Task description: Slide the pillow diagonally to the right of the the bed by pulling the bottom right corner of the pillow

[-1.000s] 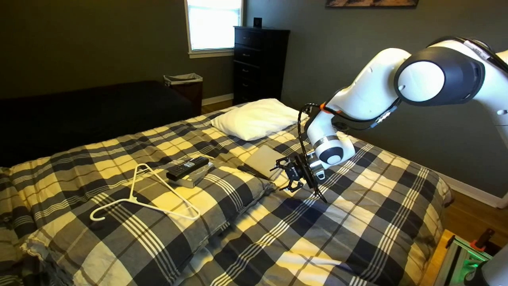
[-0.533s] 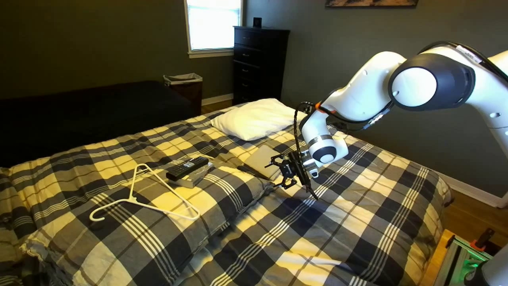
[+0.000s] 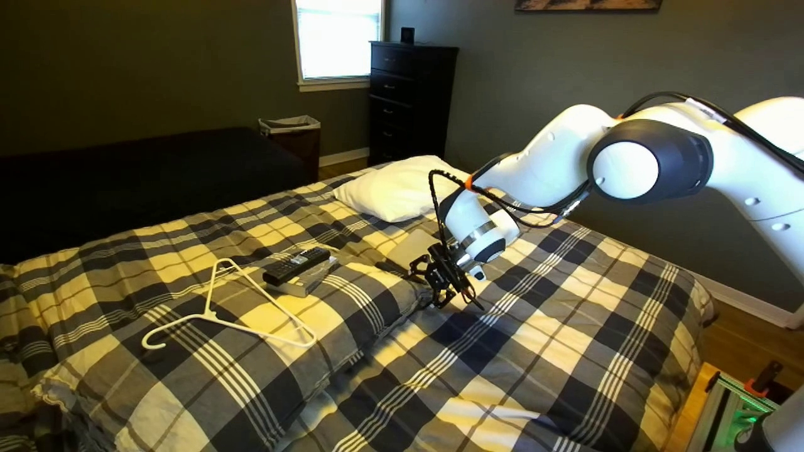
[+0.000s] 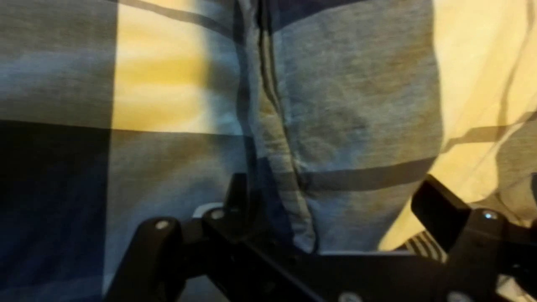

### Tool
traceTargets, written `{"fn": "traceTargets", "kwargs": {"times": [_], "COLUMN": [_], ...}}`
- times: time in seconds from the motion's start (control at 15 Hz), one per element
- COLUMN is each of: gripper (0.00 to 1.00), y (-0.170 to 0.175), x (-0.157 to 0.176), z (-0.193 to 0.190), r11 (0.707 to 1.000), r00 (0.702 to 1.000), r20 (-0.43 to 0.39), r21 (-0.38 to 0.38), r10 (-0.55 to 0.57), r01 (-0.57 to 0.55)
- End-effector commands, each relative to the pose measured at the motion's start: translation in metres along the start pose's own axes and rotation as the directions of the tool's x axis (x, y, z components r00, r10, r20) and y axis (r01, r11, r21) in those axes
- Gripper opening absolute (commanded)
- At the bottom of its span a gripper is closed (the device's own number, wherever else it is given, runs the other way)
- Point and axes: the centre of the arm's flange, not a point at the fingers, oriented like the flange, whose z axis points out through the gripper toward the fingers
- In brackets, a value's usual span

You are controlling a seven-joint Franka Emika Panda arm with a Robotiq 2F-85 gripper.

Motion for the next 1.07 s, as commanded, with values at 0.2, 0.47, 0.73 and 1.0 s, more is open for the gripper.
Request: {"fn": "traceTargets", "kwargs": {"times": [0.2,0.47,0.73,1.0], "gripper": [1.0,1.0,1.0,0.66], "y": [-0.015,-0.039,-0.044,-0.043], "x": [0.009,0.01,0.015,0.013], "z": [0.029,0.037,0.057,0.072], "r11": [0.999,0.998,0.998,0.998], "r00": [1.0,0.999,0.993,0.994], "r20": [0.004,-0.045,-0.115,-0.109], "r21": [-0.04,0.068,0.056,0.069], "r10": [0.008,-0.002,0.021,0.003], "r01": [-0.008,0.005,-0.015,0.005]}}
